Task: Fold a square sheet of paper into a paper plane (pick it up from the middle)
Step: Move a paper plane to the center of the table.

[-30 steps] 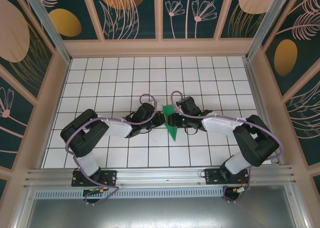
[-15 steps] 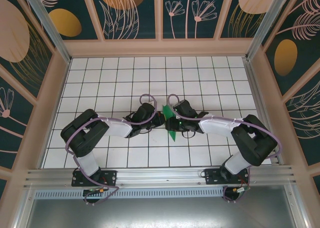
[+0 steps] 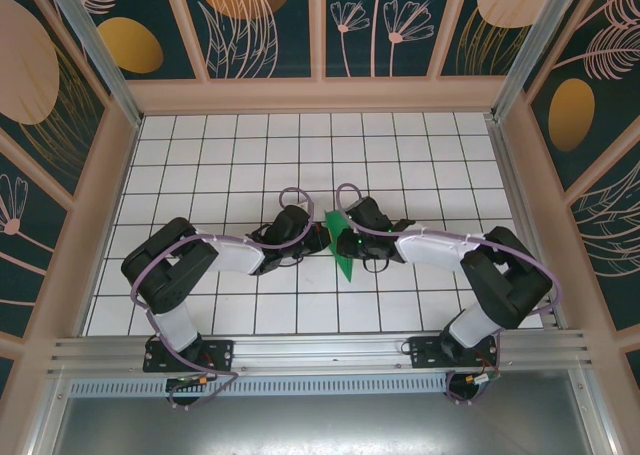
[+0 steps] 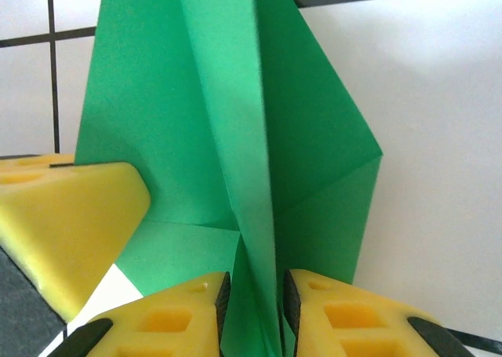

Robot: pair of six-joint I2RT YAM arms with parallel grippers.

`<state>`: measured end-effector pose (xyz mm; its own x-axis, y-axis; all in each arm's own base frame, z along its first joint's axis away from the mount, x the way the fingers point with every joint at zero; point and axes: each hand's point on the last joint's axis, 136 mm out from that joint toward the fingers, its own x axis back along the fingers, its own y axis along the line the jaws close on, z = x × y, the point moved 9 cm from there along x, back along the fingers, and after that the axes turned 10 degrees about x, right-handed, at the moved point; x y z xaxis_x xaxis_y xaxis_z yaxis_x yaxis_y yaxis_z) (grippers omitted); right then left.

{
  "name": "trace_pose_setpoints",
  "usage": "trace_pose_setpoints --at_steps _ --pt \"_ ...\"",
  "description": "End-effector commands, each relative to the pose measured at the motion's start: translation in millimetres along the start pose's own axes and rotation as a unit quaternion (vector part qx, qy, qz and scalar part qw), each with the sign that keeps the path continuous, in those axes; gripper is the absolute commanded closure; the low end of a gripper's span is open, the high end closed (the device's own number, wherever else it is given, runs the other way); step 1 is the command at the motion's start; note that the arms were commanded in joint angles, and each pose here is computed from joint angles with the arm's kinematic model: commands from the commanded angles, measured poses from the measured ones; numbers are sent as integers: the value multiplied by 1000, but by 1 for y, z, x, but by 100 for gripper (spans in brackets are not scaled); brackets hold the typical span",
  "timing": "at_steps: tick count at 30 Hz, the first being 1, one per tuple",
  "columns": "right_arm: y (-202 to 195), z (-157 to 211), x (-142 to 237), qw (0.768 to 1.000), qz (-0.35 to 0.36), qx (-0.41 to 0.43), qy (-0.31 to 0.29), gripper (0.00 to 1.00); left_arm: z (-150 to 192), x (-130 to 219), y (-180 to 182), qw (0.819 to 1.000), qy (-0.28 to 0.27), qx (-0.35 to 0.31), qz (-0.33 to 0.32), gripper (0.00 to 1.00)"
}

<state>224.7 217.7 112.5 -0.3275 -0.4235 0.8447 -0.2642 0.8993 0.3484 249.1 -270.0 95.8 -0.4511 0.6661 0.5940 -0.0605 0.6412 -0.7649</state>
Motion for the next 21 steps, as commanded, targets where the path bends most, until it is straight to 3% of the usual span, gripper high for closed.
trace_pose_setpoints --at_steps 1,10,17,21 --pt "4 -9 -3 1000 11 -10 -11 74 1 -2 -1 1000 -2 -7 3 100" --pt "0 -2 -9 999 33 -11 8 85 1 -1 -1 1000 -3 -5 1 100" --pt "-7 -10 2 996 93 11 -4 93 -19 28 -20 998 -55 -8 5 51" --pt "-12 -17 5 992 123 18 -7 93 -35 48 -14 994 -102 11 -36 25"
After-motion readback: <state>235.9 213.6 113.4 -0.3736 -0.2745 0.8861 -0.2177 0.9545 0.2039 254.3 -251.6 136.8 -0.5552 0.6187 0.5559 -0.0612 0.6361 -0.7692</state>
